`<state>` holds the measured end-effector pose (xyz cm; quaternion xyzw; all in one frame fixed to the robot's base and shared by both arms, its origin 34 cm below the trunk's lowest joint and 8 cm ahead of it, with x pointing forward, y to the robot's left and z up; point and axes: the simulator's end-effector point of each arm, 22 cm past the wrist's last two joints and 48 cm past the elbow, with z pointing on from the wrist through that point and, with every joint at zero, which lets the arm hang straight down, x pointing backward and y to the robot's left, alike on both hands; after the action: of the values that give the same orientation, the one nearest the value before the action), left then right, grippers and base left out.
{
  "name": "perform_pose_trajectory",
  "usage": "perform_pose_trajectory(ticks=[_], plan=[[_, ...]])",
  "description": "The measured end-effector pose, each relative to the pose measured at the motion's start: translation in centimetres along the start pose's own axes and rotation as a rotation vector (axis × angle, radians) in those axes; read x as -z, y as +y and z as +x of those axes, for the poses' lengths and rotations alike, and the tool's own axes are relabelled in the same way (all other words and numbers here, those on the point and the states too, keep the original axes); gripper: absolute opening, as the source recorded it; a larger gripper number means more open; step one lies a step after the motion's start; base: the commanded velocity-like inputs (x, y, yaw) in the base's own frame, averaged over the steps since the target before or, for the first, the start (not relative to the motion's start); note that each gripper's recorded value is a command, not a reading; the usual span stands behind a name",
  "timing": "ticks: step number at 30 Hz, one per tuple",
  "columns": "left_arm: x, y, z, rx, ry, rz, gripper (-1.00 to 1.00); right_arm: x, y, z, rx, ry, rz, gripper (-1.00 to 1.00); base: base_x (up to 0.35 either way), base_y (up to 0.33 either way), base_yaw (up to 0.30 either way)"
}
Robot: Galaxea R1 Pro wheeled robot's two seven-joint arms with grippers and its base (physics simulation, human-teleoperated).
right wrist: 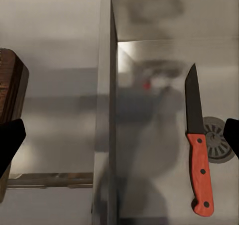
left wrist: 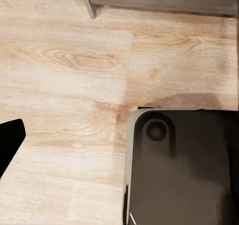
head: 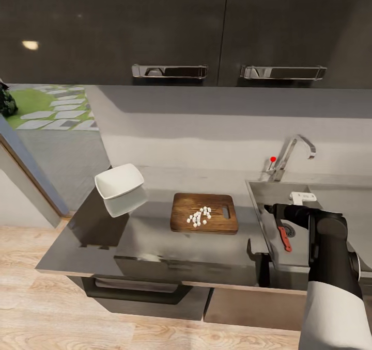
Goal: In the kitchen, take the Vidalia onion out of the sink, dice it on the chopping board with the paring knife, put the diced onion into the bowl on the countertop, then place both the paring knife and the chopping board into the sink.
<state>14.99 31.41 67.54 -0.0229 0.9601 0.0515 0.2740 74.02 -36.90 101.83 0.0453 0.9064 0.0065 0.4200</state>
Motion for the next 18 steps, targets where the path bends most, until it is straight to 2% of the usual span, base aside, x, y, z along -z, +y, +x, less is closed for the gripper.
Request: perform_pose_trajectory(ticks=[3, 8, 10, 13, 15, 18], plan=[[0.0, -0.1, -1.0, 0.001, -0.046, 0.002, 1.0, 0.0, 0.0, 0.0, 0.0, 0.0, -0.001, 1.0, 0.0, 0.0, 0.0], [0.0, -0.1, -1.7, 0.001, -0.077, 0.003, 1.0, 0.0, 0.1, 0.0, 0.001, 0.0, -0.001, 1.0, 0.0, 0.0, 0.0], [0.0, -0.1, -2.6, 0.002, -0.112, 0.005, 1.0, 0.0, 0.1, 0.0, 0.001, 0.0, -0.002, 1.0, 0.0, 0.0, 0.0], [0.2, -0.2, -5.5, 0.008, -0.232, 0.005, 1.0, 0.0, 0.2, 0.0, 0.0, 0.001, -0.003, 1.0, 0.0, 0.0, 0.0], [0.6, -0.1, -6.4, 0.01, -0.281, 0.002, 1.0, 0.0, 0.2, 0.0, 0.0, 0.001, -0.003, 1.0, 0.0, 0.0, 0.0], [1.0, 0.1, -6.8, 0.009, -0.309, -0.002, 1.0, 0.0, 0.1, 0.1, 0.001, 0.001, -0.002, 1.0, 0.0, 0.0, 0.0]])
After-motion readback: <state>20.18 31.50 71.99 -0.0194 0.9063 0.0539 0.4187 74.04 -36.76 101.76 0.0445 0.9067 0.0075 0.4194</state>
